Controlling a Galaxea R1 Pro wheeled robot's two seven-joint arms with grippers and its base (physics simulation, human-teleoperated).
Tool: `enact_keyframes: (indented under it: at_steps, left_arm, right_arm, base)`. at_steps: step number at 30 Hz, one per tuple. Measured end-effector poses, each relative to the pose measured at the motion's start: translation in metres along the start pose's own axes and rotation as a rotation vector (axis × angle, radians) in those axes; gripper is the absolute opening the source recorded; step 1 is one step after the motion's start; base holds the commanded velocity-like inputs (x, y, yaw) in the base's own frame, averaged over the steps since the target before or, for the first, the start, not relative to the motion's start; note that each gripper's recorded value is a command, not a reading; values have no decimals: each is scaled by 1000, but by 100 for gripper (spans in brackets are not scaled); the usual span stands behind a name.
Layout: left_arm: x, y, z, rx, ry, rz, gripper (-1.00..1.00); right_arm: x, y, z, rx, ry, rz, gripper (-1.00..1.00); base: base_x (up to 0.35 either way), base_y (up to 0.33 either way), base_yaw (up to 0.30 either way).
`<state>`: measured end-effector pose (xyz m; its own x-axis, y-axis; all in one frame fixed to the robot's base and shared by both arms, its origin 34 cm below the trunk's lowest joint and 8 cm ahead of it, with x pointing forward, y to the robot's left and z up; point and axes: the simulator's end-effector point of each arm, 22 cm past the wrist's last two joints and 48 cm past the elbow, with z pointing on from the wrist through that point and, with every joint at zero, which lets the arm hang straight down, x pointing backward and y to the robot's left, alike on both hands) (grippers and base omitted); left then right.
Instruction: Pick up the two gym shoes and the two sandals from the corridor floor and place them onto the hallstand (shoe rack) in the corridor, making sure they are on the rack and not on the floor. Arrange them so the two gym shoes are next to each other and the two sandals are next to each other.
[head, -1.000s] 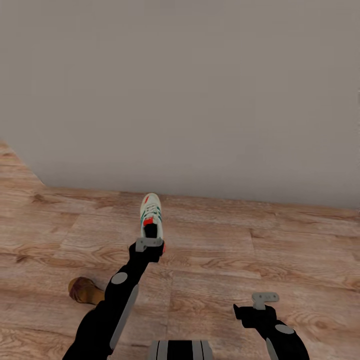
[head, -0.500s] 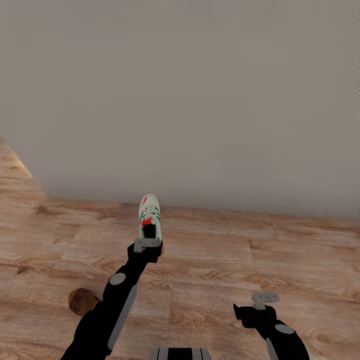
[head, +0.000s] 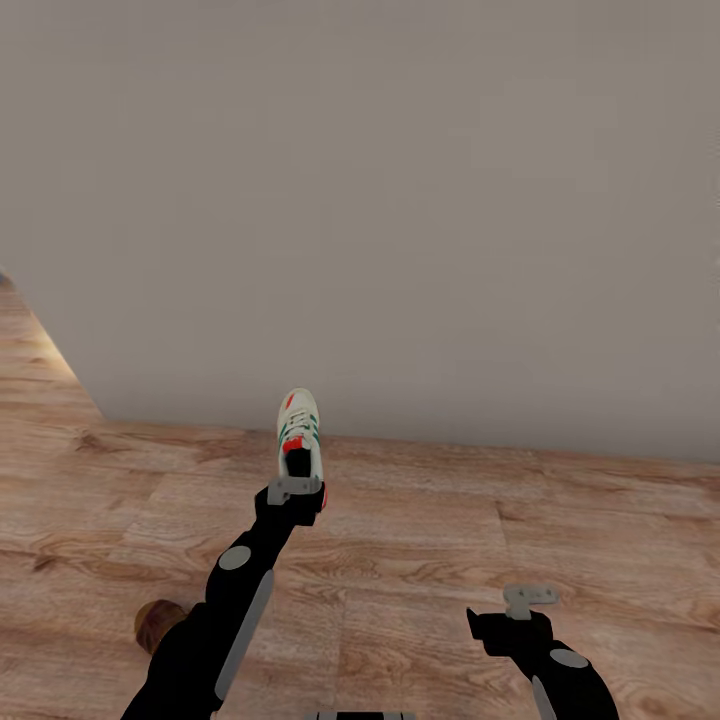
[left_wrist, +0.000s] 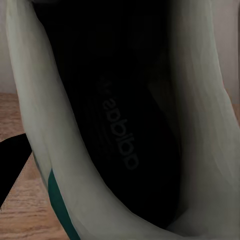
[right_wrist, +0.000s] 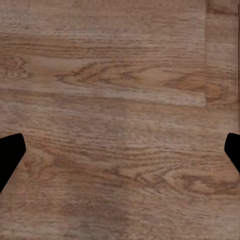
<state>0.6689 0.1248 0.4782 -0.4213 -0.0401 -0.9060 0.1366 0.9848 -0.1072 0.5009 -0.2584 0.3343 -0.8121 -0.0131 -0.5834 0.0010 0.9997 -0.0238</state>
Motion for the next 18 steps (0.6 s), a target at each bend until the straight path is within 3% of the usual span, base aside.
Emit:
enact_keyframes:
  at_steps: [18]
  left_arm:
    - [-41, -5, -18, 3, -72, 13, -100]
  right_arm:
    - [-28, -1, -20, 1, -74, 2, 100]
  base:
    - [0, 0, 0]
